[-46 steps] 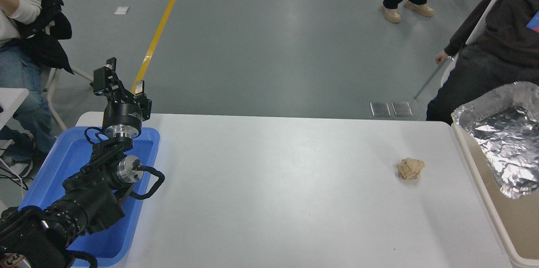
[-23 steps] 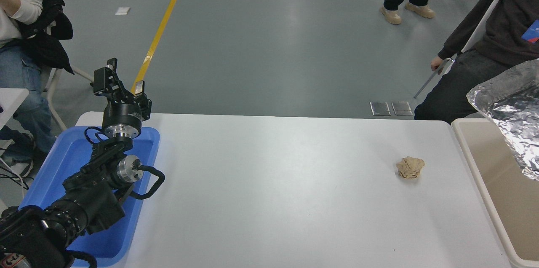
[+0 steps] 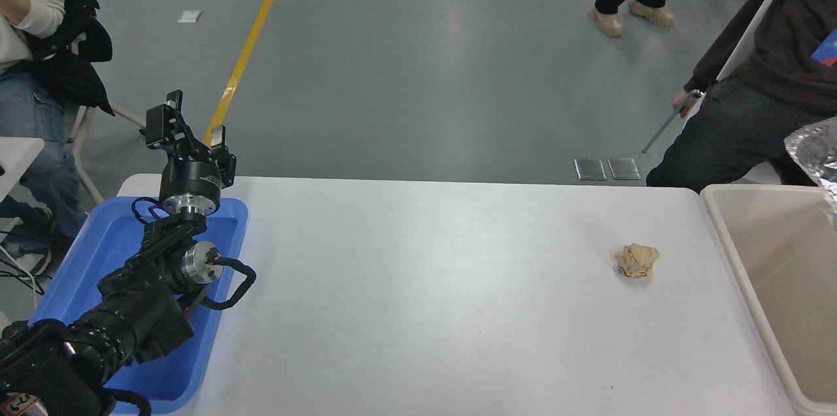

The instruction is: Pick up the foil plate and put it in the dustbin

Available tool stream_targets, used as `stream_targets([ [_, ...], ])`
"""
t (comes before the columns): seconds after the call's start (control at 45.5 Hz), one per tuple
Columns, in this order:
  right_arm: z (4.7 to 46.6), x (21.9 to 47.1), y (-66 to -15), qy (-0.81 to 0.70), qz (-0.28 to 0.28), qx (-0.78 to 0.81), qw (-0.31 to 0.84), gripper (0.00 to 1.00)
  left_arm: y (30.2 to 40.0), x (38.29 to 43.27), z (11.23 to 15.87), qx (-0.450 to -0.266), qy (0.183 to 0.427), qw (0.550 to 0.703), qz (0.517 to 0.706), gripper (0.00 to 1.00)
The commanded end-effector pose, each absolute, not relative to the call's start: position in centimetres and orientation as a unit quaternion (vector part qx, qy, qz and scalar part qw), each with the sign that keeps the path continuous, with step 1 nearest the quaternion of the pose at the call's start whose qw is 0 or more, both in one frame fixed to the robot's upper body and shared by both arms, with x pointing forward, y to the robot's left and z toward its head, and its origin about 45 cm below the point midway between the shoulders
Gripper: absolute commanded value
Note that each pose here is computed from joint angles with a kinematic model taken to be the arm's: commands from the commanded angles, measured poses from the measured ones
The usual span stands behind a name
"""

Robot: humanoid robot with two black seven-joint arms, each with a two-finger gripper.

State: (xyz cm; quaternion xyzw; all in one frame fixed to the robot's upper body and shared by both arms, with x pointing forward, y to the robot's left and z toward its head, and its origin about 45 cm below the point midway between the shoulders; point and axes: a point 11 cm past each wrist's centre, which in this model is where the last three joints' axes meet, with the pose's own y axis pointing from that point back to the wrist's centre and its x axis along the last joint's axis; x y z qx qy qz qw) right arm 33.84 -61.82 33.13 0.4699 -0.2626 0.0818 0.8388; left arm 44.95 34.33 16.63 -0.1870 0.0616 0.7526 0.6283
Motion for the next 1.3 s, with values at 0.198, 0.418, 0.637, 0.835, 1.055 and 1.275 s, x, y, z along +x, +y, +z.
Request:
stream_targets([
  [0.198,18.5,30.6,-63.5,-0.273,0.107,0.443,0.847,0.0,34.4,44.94,16.64,-0.188,0.061,0.628,0.753,1.0],
  [0.418,12.8,28.8,-61.5,-0.279,0.098,0.465,0.835,0.0,34.4,44.94,16.64,-0.188,0.061,0.628,0.753,1.0],
  [0.637,11.2,28.5,-60.5,-0.291,0.09,0.478,0.824,0.0,34.39,44.94,16.65,-0.187,0.061,0.628,0.753,1.0],
  [0.835,11.4,29.2,-60.2,-0.32,0.085,0.484,0.81,1.0,34.4,44.94,16.64,-0.188,0.061,0.628,0.753,1.0],
  [1.055,12.2,30.9,-58.9,-0.34,0.08,0.505,0.79,1.0,34.4,44.94,16.64,-0.188,0.061,0.628,0.753,1.0],
  [1.275,16.2,32.2,-56.1,-0.327,0.069,0.566,0.754,1.0,34.37,44.98,16.72,-0.188,0.06,0.628,0.753,1.0],
])
